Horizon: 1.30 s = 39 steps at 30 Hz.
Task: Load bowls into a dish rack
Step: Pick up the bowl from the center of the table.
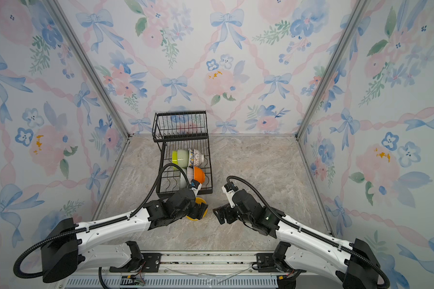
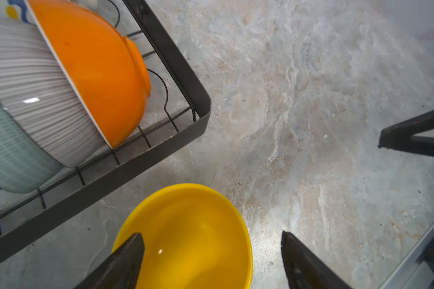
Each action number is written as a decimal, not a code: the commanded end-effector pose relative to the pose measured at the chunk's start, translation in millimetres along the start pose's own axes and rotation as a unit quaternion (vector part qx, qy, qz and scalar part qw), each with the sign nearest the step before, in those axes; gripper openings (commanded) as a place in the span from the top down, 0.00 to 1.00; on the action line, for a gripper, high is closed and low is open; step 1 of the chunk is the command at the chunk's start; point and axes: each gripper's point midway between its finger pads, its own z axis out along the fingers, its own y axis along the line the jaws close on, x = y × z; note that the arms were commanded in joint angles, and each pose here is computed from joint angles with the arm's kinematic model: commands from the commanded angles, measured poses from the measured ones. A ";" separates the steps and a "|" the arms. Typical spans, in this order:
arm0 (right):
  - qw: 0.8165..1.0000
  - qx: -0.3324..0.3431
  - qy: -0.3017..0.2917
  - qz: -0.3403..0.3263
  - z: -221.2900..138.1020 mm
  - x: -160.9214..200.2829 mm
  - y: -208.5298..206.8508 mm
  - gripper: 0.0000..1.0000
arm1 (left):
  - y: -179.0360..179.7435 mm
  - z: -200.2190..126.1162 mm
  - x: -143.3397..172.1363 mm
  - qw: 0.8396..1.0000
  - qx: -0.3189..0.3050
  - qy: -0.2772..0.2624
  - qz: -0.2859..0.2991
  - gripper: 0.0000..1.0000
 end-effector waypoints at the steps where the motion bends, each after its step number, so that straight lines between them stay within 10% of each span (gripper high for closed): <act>1: 1.000 -0.008 -0.004 0.027 2.5 6.9 -3.0 0.04 | -17.9 4.5 -10.4 1.000 0.021 0.000 0.013 0.16; 39: 0.997 0.014 -0.023 0.078 1.6 32.6 -26.6 0.04 | -10.9 41.3 37.5 0.995 -0.058 0.078 0.026 0.80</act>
